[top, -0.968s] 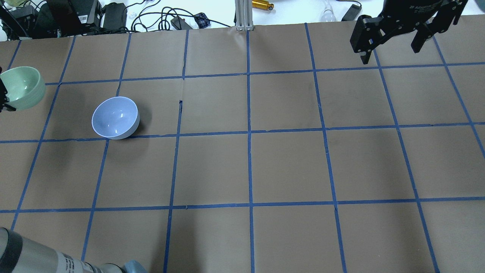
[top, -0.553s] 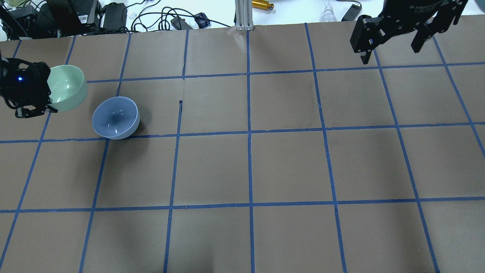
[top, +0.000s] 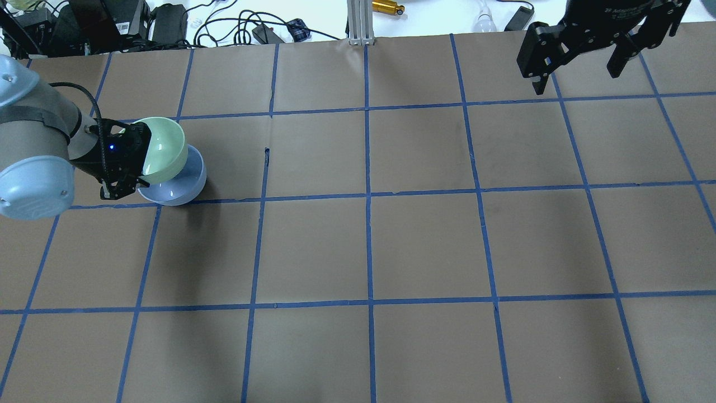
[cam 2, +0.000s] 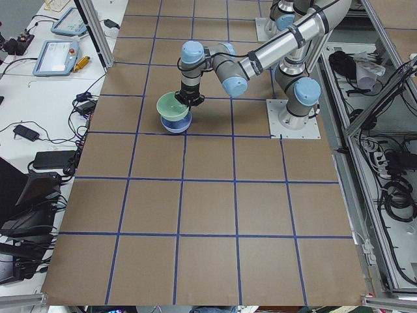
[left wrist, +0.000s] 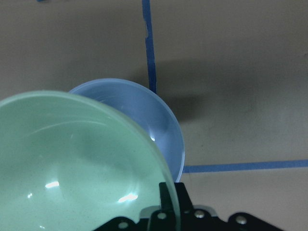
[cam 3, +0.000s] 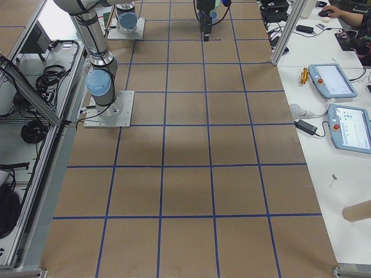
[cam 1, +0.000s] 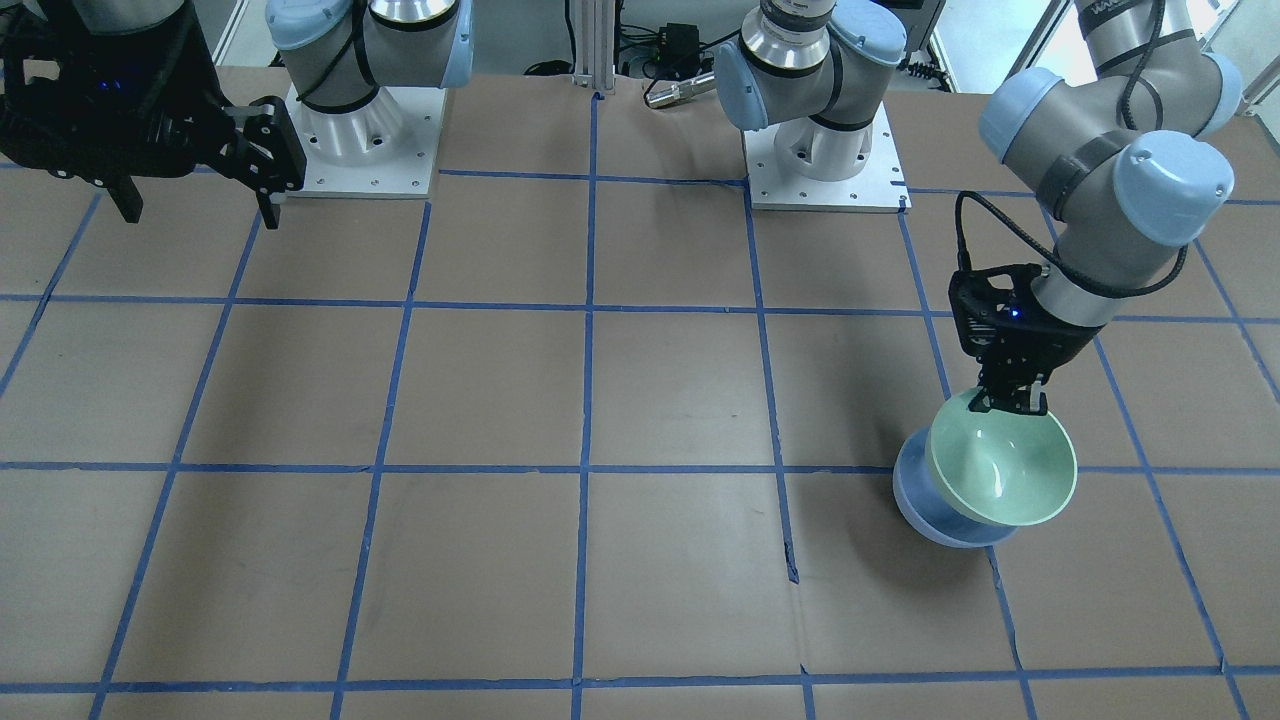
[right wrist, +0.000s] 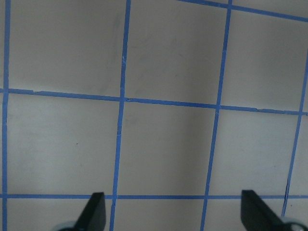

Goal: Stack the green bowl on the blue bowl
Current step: 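Lower the green bowl into the blue bowl with the left gripper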

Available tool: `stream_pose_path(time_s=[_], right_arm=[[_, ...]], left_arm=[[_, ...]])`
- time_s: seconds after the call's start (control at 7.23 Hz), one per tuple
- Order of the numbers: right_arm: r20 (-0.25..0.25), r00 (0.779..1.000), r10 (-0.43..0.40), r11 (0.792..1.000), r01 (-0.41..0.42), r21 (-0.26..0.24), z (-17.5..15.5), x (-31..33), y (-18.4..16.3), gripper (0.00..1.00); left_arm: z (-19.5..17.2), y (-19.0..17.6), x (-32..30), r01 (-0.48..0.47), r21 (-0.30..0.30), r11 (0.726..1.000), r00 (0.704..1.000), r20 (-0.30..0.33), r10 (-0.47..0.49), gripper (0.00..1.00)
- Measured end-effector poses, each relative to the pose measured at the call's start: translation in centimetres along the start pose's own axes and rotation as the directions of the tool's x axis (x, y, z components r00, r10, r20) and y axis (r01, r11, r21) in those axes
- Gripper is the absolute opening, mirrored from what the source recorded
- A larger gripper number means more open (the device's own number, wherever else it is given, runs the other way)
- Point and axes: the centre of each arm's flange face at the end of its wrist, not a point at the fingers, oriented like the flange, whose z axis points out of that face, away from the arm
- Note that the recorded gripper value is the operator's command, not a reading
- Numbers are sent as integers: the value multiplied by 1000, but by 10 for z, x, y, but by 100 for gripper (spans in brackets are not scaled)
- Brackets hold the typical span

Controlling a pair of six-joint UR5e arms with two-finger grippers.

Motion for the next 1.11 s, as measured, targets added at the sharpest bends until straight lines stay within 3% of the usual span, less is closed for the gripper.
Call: stream_pose_path(time_s=[0.28,0.41,0.55,0.69,1.11], right_arm=[[0,1000,0,1000,0,0,0,0,0,100],[0,1000,0,1000,0,0,0,0,0,100],[0,1000,0,1000,0,0,0,0,0,100],[0,1000,0,1000,0,0,0,0,0,100],[0,1000,0,1000,0,0,0,0,0,100]], left_arm=[[8,-3,2,7,6,1000,1000,-3,-7,0],[10,-3,2,17,7,1000,1000,-5,-16,12],[12,-2,3,26,9,1000,1000,-10,-26,80],[13,-1,4,42,11,999,999,-18,-42,100],[3,0,4,119,-3,993,993,-15,-119,100]])
